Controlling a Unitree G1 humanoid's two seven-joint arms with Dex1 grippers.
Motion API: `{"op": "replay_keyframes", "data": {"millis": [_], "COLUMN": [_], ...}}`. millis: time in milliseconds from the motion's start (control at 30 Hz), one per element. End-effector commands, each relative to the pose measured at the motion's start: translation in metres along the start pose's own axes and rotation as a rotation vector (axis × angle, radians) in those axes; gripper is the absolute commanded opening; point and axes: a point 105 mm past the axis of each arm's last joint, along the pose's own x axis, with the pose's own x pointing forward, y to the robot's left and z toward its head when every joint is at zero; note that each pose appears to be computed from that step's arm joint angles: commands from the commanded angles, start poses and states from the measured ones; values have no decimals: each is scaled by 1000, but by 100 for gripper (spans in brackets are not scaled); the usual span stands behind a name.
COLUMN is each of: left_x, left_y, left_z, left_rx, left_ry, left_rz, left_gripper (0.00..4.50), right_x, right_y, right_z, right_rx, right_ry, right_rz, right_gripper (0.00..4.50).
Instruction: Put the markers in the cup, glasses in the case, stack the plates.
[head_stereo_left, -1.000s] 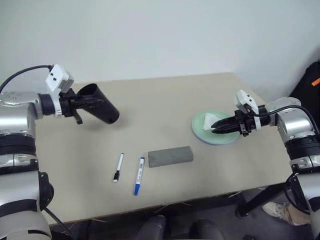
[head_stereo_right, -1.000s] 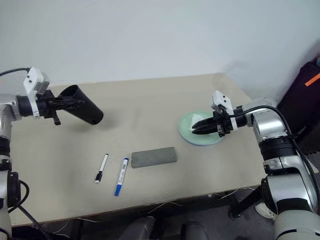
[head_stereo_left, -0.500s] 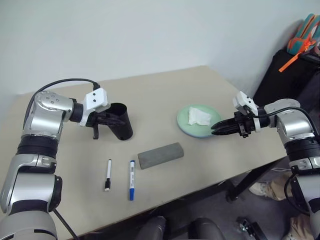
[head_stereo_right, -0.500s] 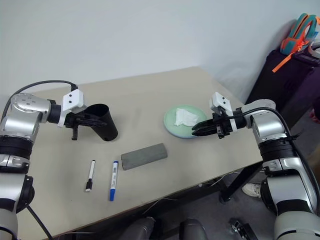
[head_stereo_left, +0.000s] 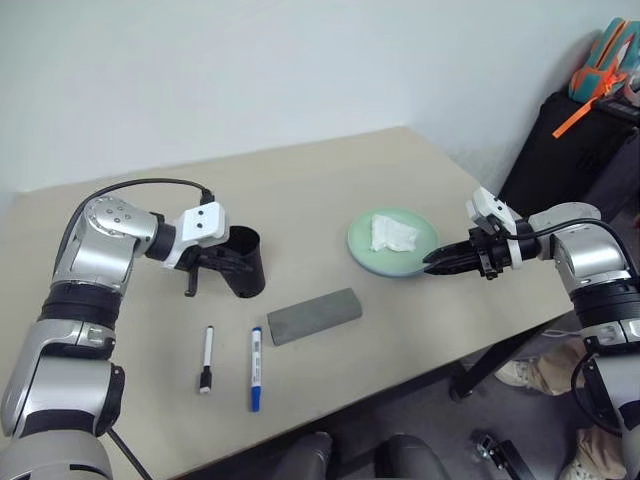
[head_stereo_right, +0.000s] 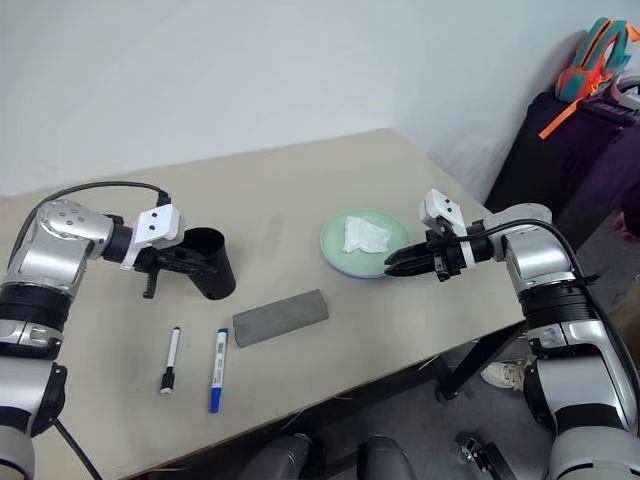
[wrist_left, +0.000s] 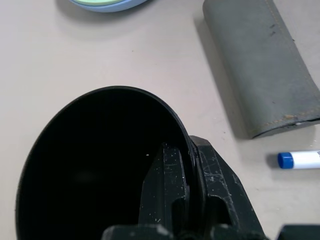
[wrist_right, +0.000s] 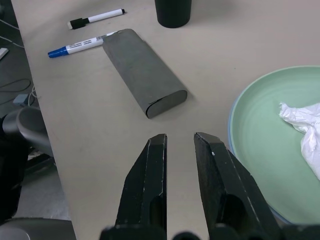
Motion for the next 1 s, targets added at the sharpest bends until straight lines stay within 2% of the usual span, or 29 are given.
{"op": "replay_keyframes", "data": {"millis": [33, 67, 100, 367, 600, 800, 900, 1000], "left_x": [-10, -10, -11, -25, -47, -87, -103, -109], "left_y": [0, 0, 1, 12, 19, 26, 19, 4], "left_z": [3, 3, 4, 27, 63, 97, 91, 71], "left_rx": [3, 0, -1, 65, 111, 144, 86, -16], "left_ry": [-1, -1, -1, -42, -115, -181, -179, -140], "left_rz": [15, 18, 22, 108, 179, 374, 469, 551], "left_gripper": [50, 63, 109, 375, 375, 375, 375, 375], "right_x": [-7, -7, -6, -6, -5, -5, -4, -3], "right_y": [-3, -3, -3, -4, -3, -3, -3, -2], "right_z": [18, 19, 19, 20, 22, 23, 23, 22], "right_rx": [-62, -63, -64, -67, -70, -72, -71, -69], "right_ry": [-26, -25, -25, -24, -26, -24, -24, -21], "right_rz": [-17, -16, -15, -8, 2, 13, 20, 31], "right_gripper": [94, 94, 94, 94, 94, 94, 94, 94]}}
